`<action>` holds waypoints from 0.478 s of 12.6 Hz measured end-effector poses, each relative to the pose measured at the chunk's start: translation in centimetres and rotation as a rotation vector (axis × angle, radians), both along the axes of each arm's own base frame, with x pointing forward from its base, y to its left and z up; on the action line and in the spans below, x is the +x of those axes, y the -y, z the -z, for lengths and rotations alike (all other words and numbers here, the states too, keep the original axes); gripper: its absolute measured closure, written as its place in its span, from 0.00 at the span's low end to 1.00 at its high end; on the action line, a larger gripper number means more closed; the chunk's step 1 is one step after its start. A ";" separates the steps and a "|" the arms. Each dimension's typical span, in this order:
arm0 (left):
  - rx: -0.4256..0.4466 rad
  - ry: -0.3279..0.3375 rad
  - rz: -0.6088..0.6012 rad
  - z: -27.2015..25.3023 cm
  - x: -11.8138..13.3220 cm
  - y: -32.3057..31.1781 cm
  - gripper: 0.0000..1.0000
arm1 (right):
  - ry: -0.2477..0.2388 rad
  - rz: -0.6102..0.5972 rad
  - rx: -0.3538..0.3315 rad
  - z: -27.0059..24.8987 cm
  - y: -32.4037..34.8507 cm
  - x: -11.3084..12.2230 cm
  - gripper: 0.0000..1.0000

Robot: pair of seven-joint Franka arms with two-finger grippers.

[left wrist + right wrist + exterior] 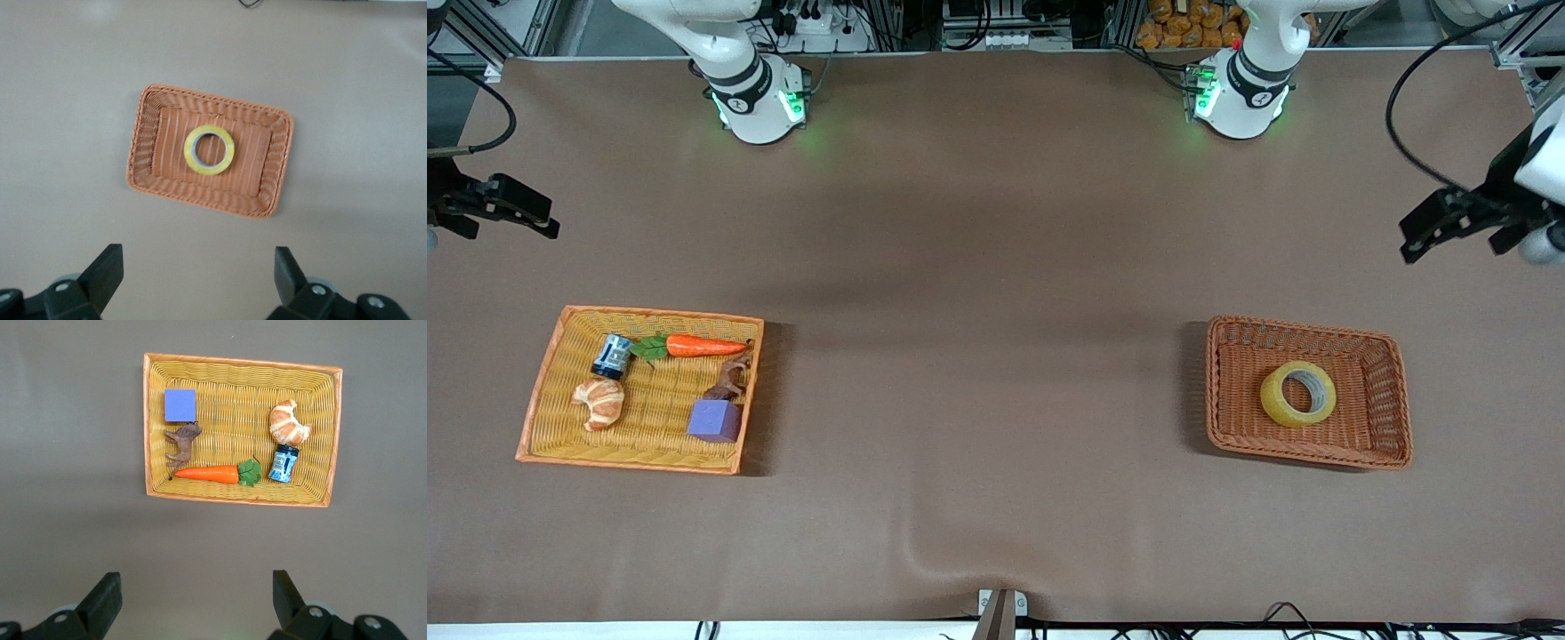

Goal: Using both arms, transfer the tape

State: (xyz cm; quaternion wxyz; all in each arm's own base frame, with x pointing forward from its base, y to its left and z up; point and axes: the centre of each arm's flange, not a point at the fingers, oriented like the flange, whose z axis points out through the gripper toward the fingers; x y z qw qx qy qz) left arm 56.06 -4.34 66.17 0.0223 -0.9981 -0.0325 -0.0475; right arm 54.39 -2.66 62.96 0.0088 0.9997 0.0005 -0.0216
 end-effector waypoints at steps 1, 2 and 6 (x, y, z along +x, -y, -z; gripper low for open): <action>-0.020 -0.010 0.001 -0.2 -0.4 -0.9 0.00 | 0.000 0.000 0.000 0.1 0.0 0.0 0.00; -0.025 -0.014 0.002 -0.2 -0.6 -1.6 0.00 | -0.002 0.002 0.000 0.2 0.1 0.0 0.00; -0.024 -0.033 0.008 0.4 -0.7 -1.4 0.00 | 0.010 0.004 -0.001 0.2 0.2 0.2 0.00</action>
